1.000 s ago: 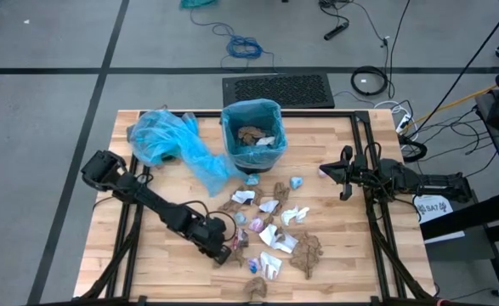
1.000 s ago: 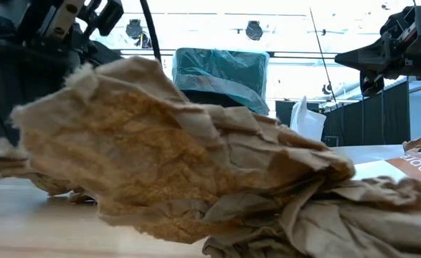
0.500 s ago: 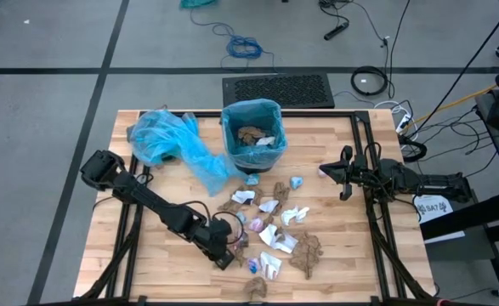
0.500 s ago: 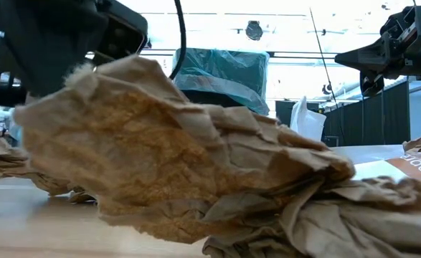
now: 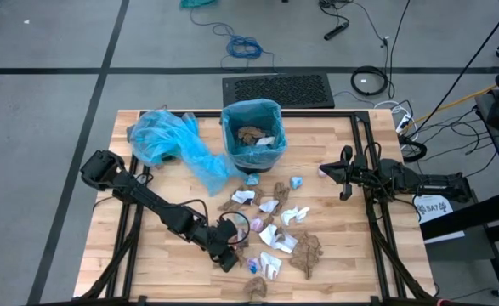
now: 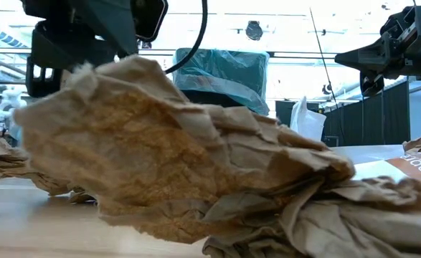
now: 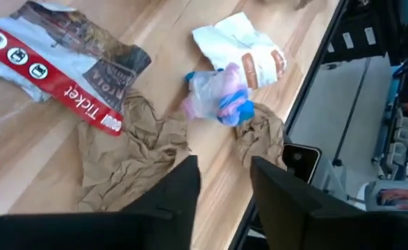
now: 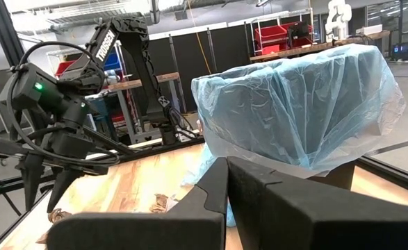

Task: Place trash/remove bag and relplace
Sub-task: Put the brown paper into the trash bin

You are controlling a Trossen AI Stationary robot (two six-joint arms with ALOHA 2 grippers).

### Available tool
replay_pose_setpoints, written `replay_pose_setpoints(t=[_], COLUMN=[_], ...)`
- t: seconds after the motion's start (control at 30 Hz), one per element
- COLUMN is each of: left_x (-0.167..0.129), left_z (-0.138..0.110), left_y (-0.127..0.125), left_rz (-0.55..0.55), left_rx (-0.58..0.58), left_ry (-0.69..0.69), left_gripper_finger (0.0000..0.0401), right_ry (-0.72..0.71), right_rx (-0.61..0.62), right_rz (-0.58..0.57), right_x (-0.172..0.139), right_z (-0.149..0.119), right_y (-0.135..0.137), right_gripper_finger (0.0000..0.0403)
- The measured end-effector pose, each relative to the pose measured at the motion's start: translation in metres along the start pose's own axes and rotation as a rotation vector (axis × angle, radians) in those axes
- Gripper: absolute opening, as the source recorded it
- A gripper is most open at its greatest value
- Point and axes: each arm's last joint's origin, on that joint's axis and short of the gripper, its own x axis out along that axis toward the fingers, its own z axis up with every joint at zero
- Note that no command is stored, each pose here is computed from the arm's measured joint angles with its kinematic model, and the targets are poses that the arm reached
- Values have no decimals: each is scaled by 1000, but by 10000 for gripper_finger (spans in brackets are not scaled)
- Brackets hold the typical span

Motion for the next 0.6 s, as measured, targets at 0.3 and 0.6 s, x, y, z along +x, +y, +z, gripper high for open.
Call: replay_pose_setpoints(t=[0.3,0.6], left_x=[0,-5], left_z=[-19,-46], left_y=[-6,-7], left_rz=[-8,142], left_rx=[90,114], left_ry=[32,-15], left_gripper_finger=[166,166], right_ry=[0,0], right_rx=[0,0], right_rz=[0,0], right_x=[0,0], right_z=[0,0], right_y=[0,0], right_gripper_finger=[0,0])
